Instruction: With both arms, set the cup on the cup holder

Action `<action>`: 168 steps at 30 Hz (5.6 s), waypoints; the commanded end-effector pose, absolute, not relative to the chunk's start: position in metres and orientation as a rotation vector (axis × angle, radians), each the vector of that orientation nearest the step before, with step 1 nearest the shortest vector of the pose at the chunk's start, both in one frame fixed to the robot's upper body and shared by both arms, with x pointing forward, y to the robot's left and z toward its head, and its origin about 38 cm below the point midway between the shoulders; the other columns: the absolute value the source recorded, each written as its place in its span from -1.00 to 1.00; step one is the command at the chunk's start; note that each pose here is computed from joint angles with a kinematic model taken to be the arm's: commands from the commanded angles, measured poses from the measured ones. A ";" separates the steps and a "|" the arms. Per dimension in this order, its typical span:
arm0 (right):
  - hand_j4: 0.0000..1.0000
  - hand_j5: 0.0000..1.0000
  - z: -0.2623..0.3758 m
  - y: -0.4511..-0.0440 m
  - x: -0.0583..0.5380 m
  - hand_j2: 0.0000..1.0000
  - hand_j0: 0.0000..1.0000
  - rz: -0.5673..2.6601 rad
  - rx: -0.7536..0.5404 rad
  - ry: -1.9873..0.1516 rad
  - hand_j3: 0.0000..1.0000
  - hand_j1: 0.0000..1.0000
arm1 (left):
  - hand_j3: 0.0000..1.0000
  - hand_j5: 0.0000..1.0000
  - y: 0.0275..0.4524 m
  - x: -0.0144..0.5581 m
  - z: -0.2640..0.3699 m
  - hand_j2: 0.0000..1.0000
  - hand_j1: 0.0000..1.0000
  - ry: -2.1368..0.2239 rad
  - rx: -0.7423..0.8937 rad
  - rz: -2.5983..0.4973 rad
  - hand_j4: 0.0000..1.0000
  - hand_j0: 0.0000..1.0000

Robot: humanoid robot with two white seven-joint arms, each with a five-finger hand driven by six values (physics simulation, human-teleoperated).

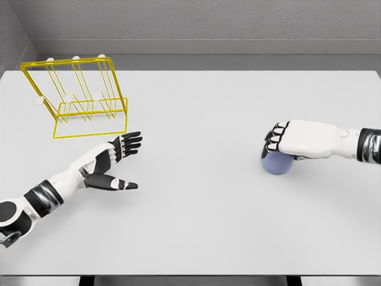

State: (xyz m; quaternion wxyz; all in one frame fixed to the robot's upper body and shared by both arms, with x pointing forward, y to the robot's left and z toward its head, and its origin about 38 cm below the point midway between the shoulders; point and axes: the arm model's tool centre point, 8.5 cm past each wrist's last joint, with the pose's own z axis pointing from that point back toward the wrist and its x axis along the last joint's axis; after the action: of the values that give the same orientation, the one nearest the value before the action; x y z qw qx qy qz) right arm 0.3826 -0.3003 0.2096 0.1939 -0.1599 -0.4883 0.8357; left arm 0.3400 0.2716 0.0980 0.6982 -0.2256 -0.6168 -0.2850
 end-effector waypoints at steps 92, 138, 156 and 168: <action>0.19 0.19 0.228 -0.108 0.384 0.19 0.19 2.491 -0.335 -1.810 0.19 0.19 | 1.00 1.00 0.273 0.344 0.096 1.00 1.00 -1.379 -0.487 -0.644 1.00 1.00; 0.99 0.99 0.303 -0.200 0.405 0.99 0.99 2.195 -0.646 -1.899 0.99 0.99 | 1.00 1.00 0.273 0.355 0.094 1.00 1.00 -1.388 -0.466 -0.636 1.00 1.00; 1.00 1.00 0.230 -0.385 0.359 1.00 1.00 1.524 -0.618 -1.731 1.00 1.00 | 1.00 1.00 0.204 0.381 0.089 1.00 1.00 -1.388 -0.562 -0.684 1.00 1.00; 1.00 1.00 0.223 -0.384 0.354 1.00 1.00 1.526 -0.598 -1.719 1.00 1.00 | 1.00 1.00 0.184 0.377 0.087 1.00 1.00 -1.379 -0.607 -0.701 1.00 1.00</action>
State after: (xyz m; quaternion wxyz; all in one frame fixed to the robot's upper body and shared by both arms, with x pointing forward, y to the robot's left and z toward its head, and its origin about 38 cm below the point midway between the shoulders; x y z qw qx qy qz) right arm 0.3536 -0.3837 0.2213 0.3738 -0.2344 -0.6689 0.5983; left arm 0.3781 0.1864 0.0879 0.6739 -0.2663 -0.6149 -0.3113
